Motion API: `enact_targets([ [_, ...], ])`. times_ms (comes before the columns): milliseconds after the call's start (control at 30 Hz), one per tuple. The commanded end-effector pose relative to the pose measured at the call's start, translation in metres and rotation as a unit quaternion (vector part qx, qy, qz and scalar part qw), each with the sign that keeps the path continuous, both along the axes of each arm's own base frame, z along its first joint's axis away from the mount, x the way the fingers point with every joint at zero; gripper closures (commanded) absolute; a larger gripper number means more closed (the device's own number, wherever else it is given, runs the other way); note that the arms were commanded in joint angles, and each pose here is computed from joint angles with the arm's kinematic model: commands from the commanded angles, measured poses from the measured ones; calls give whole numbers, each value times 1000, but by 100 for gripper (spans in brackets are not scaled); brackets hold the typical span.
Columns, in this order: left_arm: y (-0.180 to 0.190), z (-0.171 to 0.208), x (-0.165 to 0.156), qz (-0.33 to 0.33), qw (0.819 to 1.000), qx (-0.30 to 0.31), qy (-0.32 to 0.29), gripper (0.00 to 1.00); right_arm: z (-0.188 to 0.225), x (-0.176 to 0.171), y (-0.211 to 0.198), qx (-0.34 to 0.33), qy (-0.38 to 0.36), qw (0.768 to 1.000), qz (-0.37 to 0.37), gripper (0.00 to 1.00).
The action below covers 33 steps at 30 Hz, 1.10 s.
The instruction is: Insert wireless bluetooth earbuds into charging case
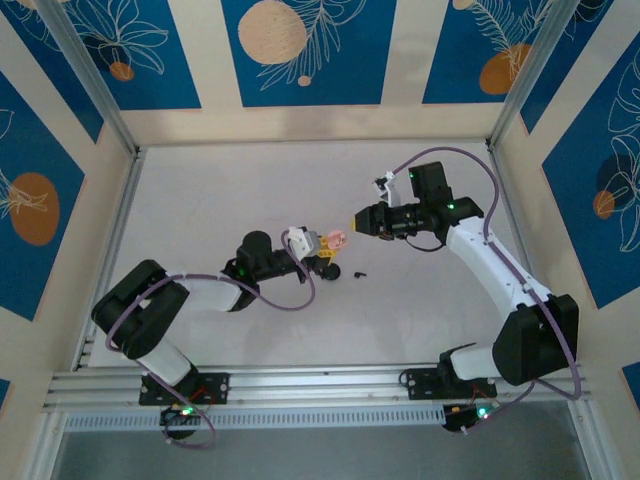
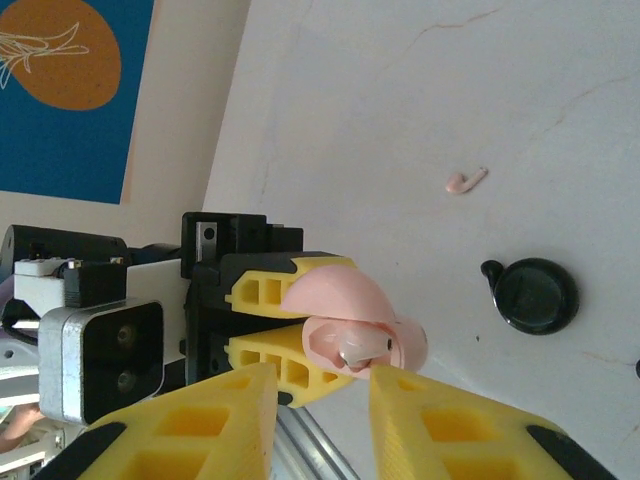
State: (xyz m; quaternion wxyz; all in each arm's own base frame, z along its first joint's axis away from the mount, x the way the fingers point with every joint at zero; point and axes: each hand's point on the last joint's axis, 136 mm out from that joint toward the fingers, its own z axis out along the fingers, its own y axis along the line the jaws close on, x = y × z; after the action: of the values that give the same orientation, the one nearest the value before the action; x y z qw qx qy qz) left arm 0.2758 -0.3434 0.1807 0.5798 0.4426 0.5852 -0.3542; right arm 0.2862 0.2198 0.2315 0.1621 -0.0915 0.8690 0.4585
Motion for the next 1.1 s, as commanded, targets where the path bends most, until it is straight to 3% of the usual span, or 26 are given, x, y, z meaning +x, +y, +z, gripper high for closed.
enact_targets([
  [0,-7,9,-9,-22,999,-13,-27,92,7,-1,9,6,-8,1000,22,70],
  [1067,-8,19,-5,-15,999,-26,-23,92,-31,-17,15,-80,16,996,45,78],
])
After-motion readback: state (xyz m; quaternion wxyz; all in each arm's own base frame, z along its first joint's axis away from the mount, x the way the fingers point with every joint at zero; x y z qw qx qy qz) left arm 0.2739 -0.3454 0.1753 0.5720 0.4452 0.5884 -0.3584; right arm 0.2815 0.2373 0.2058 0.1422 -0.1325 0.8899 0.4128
